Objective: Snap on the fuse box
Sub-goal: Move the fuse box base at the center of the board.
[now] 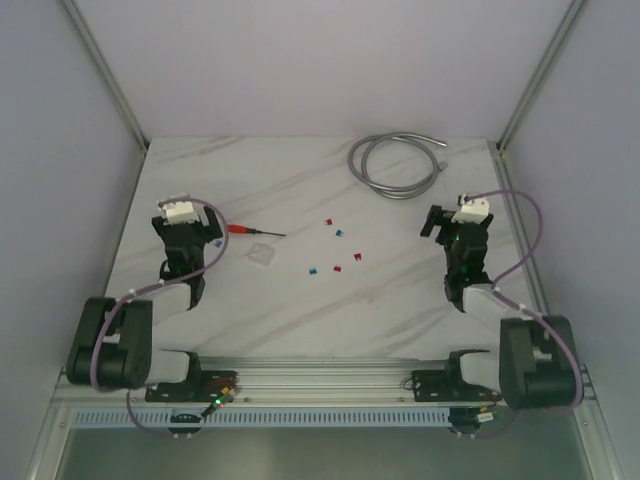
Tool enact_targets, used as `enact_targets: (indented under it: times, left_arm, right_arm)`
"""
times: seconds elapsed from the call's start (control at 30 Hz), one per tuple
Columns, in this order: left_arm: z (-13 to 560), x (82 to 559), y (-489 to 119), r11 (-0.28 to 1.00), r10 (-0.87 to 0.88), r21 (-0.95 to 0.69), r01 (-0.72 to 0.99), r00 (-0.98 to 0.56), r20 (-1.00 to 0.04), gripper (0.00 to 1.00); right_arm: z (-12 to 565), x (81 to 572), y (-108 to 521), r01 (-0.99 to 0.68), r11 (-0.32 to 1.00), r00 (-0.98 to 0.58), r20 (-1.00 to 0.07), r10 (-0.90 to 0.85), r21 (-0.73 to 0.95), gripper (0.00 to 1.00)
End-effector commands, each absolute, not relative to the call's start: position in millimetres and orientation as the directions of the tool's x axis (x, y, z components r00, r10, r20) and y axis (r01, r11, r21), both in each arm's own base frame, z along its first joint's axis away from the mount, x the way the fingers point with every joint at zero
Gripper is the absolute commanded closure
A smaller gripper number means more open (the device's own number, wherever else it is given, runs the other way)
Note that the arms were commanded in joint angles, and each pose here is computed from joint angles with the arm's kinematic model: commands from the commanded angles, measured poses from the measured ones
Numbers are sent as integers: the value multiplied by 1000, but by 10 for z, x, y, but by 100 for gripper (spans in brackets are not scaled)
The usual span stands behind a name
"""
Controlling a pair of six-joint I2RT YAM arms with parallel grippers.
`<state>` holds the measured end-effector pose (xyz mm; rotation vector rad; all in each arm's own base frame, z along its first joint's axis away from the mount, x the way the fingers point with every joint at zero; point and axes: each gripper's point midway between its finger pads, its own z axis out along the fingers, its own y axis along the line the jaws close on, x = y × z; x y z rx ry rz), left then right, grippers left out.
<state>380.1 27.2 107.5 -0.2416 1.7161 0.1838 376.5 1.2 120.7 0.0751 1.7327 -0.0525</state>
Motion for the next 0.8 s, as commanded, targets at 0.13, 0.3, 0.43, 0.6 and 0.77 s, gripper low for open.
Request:
enact_targets:
  times: [0.13, 0.3, 0.43, 0.6, 0.77]
  left_arm:
    - [1249, 3632, -74, 939, -324, -269, -215, -283, -903, 0]
    - [1305, 3458, -499, 896, -431, -438, -66, -359, -828, 0]
    - [1270, 3322, -726, 862, -465, -507, -9, -414, -783, 0]
    - [1058, 3128, -1045, 835, -455, -549, 38, -515, -727, 0]
    - [900, 2942, -1278, 835, -412, -546, 73, -574, -707, 0]
  right_arm:
    - [1125, 3351, -250, 402, 911, -392, -880, 267, 97, 0]
    - [828, 3023, -382, 530, 844, -472, -796, 379, 87, 0]
    - [671, 2857, -472, 576, 814, -488, -767, 415, 74, 0]
    - [548, 2735, -578, 625, 779, -497, -742, 450, 53, 0]
    - [491, 2657, -666, 669, 742, -482, -732, 482, 49, 2]
